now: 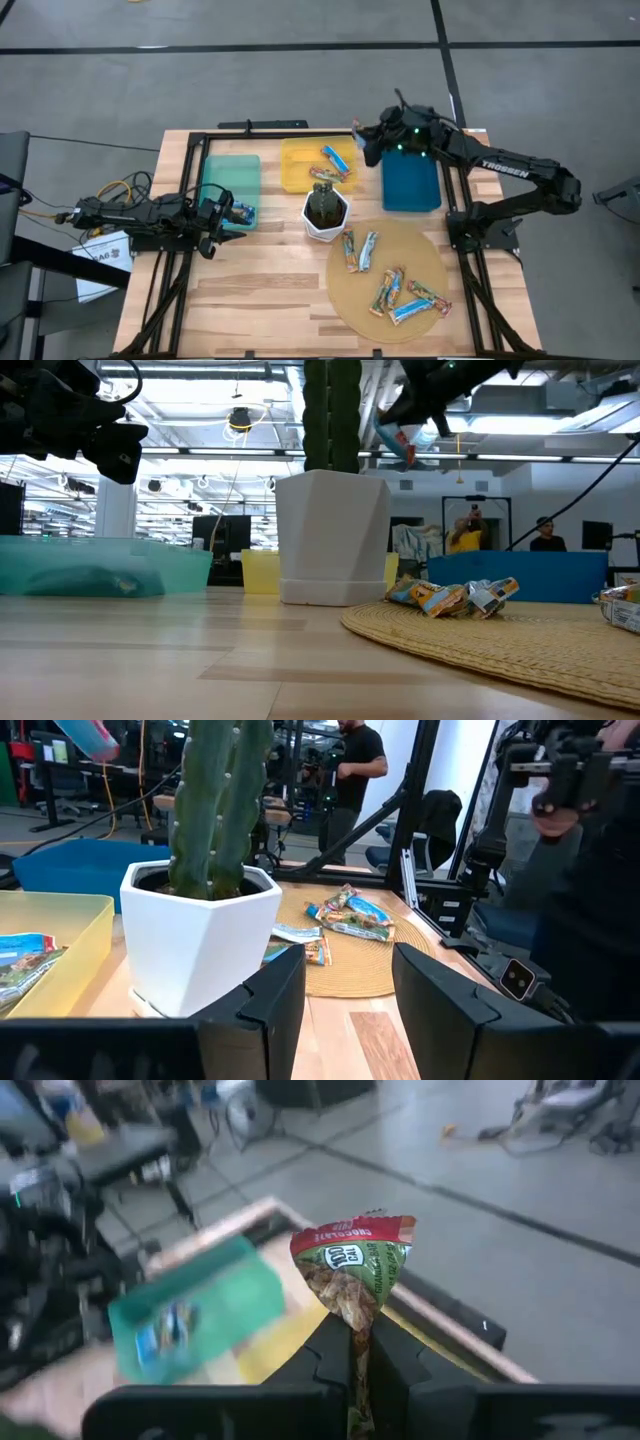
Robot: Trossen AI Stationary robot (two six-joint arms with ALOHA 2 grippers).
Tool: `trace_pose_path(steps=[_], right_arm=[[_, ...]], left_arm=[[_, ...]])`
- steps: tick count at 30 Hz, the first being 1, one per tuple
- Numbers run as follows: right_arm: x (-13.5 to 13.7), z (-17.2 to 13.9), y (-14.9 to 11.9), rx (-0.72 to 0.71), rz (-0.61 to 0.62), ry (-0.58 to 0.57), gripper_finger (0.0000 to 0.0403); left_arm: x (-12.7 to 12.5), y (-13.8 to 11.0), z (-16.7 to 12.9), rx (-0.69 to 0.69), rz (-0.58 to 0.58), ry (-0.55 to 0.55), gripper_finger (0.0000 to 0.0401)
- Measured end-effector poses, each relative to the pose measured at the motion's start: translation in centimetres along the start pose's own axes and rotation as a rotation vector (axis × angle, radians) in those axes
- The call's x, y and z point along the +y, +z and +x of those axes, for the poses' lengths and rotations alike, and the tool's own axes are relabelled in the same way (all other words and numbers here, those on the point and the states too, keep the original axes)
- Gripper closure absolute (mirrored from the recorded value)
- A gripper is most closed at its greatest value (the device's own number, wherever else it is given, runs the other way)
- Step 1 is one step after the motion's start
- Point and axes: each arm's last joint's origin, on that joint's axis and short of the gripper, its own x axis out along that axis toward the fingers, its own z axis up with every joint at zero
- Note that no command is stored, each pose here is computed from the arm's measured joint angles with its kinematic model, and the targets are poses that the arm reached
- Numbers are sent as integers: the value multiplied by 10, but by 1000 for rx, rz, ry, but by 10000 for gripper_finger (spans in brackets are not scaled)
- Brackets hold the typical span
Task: Pick and place Granola Bars by type
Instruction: Put the red granola bar into the yellow bin
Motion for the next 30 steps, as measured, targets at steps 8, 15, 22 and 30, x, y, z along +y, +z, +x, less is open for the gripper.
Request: trace_pose_path(steps=[8,15,22,30], right_arm=[[-13,0,7,-51,72,-38,395],[-19,35,-8,33,178,-69,395],[-23,80,-12,120,216,-84,396],[-25,118,-27,274,312,-107,396]], left_arm=[[0,0,0,0,0,0,257],[0,0,0,0,0,0,257],[0,0,0,0,0,0,257],[0,0,0,0,0,0,257]])
